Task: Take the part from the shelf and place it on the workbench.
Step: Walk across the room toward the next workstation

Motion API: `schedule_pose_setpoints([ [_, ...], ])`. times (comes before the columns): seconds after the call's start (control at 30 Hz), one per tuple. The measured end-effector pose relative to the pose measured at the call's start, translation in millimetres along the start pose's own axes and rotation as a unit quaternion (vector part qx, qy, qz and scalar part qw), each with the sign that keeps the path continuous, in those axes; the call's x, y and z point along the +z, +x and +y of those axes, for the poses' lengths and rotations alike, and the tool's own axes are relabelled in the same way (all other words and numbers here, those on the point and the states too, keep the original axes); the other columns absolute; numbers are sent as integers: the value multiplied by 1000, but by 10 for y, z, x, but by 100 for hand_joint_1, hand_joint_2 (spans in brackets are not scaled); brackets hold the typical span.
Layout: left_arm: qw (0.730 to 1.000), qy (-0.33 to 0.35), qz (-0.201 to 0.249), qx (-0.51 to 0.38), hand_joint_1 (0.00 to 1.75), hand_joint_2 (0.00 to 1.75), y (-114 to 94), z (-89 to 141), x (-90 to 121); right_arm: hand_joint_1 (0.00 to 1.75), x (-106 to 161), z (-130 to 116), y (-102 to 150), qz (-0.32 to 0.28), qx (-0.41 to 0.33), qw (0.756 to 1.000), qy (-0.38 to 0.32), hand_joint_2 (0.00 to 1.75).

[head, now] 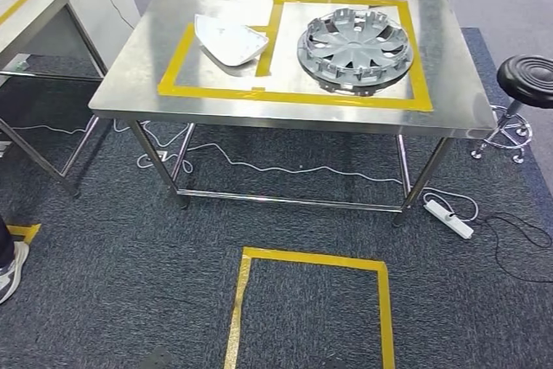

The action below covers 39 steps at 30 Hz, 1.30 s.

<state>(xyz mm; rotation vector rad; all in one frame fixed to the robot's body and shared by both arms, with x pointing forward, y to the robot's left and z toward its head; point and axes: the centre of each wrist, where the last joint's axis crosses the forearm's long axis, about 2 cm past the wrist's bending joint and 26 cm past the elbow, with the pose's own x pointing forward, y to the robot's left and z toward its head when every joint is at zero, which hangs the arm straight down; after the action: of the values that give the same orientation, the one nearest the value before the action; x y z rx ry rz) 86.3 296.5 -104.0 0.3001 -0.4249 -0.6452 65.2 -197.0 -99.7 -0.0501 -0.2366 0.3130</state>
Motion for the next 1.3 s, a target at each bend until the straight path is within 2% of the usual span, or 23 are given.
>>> schedule_pose_setpoints([
  [0.63,1000,5,-11,27,0,175,59,34,-19,0,5,22,-22,0,8,1000,7,0],
  [1.17,999,-2,0,34,0,175,61,-53,7,0,2,5,-26,3,15,1000,-5,0],
  [1.3,999,-15,3,36,0,0,75,-77,11,0,-2,-16,-15,0,17,1000,-10,0],
])
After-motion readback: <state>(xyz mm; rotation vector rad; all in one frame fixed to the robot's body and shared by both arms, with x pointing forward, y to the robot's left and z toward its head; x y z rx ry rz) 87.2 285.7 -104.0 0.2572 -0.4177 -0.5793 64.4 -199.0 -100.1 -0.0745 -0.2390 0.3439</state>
